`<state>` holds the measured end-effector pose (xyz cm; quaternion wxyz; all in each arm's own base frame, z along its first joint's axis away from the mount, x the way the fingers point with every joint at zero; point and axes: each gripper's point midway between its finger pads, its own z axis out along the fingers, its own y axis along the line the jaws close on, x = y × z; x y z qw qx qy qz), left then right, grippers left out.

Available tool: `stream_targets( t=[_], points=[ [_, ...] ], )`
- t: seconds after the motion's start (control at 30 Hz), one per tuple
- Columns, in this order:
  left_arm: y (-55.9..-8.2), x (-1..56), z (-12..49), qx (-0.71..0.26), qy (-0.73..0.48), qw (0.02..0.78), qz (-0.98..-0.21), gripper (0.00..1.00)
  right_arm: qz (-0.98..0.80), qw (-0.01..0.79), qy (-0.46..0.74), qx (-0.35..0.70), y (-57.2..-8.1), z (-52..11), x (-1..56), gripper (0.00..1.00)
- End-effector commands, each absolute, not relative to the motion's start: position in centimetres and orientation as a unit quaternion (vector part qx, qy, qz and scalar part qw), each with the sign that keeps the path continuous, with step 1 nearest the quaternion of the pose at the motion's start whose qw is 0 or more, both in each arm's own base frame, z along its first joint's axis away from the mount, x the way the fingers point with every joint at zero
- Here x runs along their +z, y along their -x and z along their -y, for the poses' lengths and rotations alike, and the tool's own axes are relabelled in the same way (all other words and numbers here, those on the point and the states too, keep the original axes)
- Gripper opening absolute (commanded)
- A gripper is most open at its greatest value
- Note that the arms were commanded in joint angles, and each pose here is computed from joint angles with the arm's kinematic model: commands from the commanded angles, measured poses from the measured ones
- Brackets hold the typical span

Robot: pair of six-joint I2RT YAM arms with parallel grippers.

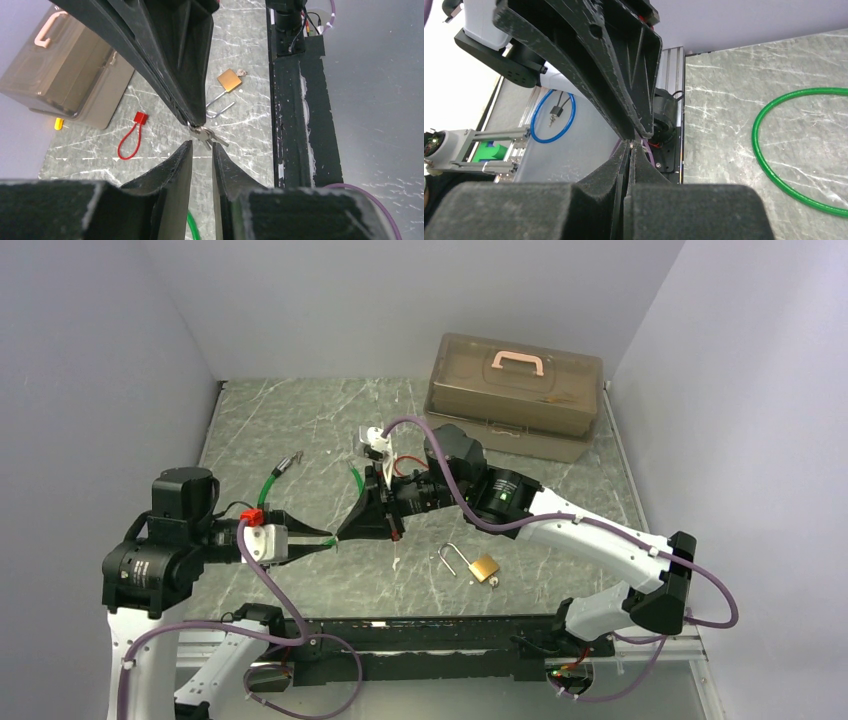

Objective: Unlock with the key

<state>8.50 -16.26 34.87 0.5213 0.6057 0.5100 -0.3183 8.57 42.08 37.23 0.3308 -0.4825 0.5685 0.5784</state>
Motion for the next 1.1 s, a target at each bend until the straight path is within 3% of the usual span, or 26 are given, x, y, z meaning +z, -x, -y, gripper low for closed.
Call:
stream_targets(
  t=[0.0, 0.3, 0.43, 0.67, 0.97, 1.07],
  points=[
    [-7.8, 36.9, 16.8, -0.333, -0.603, 0.539, -0.485, 0.27, -0.552, 0.358, 0.480, 0.581, -9.0, -42.1, 39.2, 0.00],
    [-8.0, 34.0, 16.7, -0.361, -0.581, 0.502, -0.530, 0.55, -0.556, 0.375, 0.467, 0.576, -9.6, -42.0, 39.9, 0.00],
    [-9.8, 34.0, 16.7, -0.342, -0.554, 0.531, -0.542, 0.57, -0.557, 0.380, 0.461, 0.577, -9.8, -42.2, 40.0, 0.00],
    [-11.1, 34.4, 16.8, -0.340, -0.526, 0.549, -0.554, 0.43, -0.556, 0.390, 0.450, 0.581, -10.0, -42.3, 40.4, 0.00],
    [-10.7, 34.8, 16.6, -0.329, -0.535, 0.545, -0.556, 0.00, -0.562, 0.390, 0.448, 0.576, -10.0, -41.8, 39.8, 0.00],
    [-10.4, 35.1, 16.3, -0.323, -0.537, 0.538, -0.564, 0.00, -0.568, 0.394, 0.447, 0.567, -10.1, -41.4, 39.4, 0.00]
  ],
)
